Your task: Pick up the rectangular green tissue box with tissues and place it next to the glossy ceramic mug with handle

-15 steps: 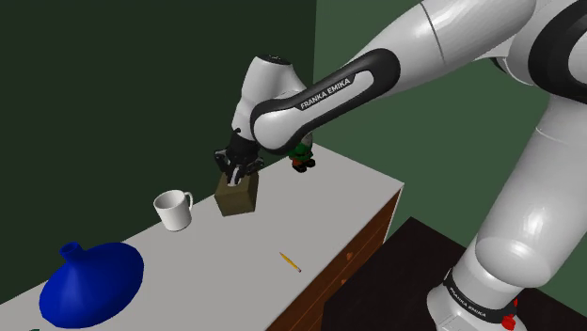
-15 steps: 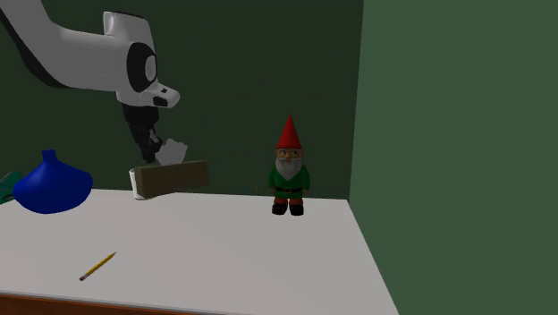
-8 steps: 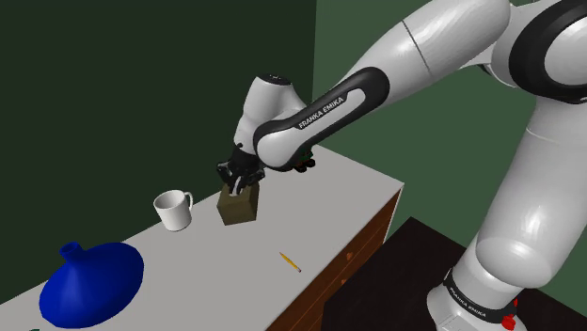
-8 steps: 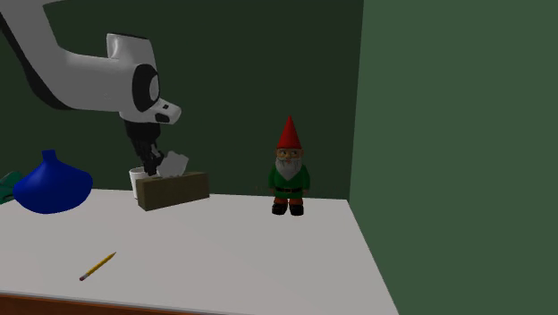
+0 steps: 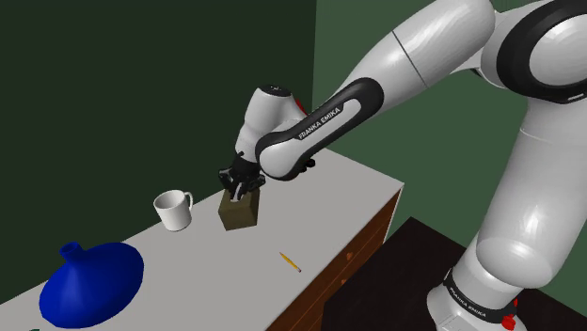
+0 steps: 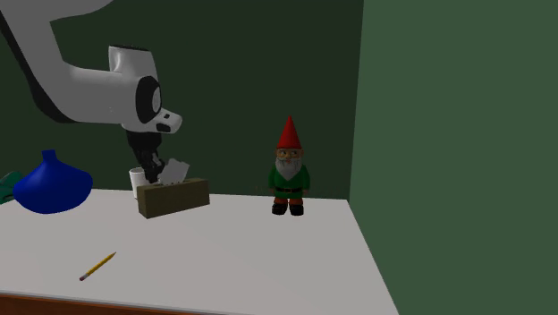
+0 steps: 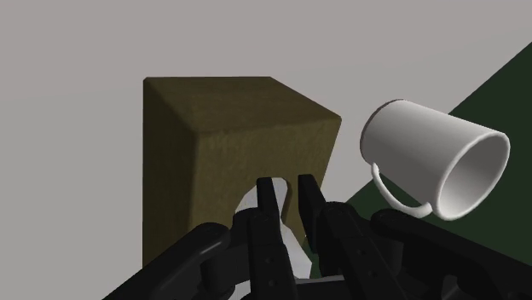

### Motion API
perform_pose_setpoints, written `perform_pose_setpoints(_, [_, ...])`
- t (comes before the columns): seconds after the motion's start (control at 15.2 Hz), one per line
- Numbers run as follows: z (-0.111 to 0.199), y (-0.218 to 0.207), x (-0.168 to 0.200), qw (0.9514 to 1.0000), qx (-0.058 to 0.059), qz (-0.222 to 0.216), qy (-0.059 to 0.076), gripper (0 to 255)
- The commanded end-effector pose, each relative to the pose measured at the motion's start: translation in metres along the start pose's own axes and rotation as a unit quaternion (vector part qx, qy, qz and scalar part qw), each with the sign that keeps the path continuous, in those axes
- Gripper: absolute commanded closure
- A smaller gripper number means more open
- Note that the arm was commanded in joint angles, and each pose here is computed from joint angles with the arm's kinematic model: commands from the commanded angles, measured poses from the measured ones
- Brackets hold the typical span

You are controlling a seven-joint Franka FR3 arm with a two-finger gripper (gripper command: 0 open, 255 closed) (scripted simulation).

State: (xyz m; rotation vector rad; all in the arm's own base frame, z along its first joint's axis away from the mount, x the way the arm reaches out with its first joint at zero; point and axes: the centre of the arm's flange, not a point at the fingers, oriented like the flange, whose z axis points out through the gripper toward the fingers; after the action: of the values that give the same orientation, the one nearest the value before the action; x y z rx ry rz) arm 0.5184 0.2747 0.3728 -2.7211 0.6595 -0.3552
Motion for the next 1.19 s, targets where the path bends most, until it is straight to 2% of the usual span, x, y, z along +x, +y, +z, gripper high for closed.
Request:
perform_pose_setpoints(0.0, [0.000, 0.000, 0.000, 1.0000, 0.000, 0.000, 0.000, 255])
perform_pose_setpoints(0.13, [0.000, 0.000, 0.000, 1.0000, 0.000, 0.000, 0.000, 255])
perform_pose_setpoints(0.2, [0.000, 0.000, 0.000, 1.0000, 0.000, 0.000, 0.000, 0])
perform_pose_setpoints(0.53, [0.000, 0.000, 0.000, 1.0000, 0.000, 0.000, 0.000, 0])
perform_pose_setpoints(0.79, [-0.050, 0.000, 0.000, 1.0000, 0.000, 0.000, 0.000, 0])
perform_pose_setpoints(1.12, [-0.050, 0.000, 0.000, 1.0000, 0.000, 0.000, 0.000, 0])
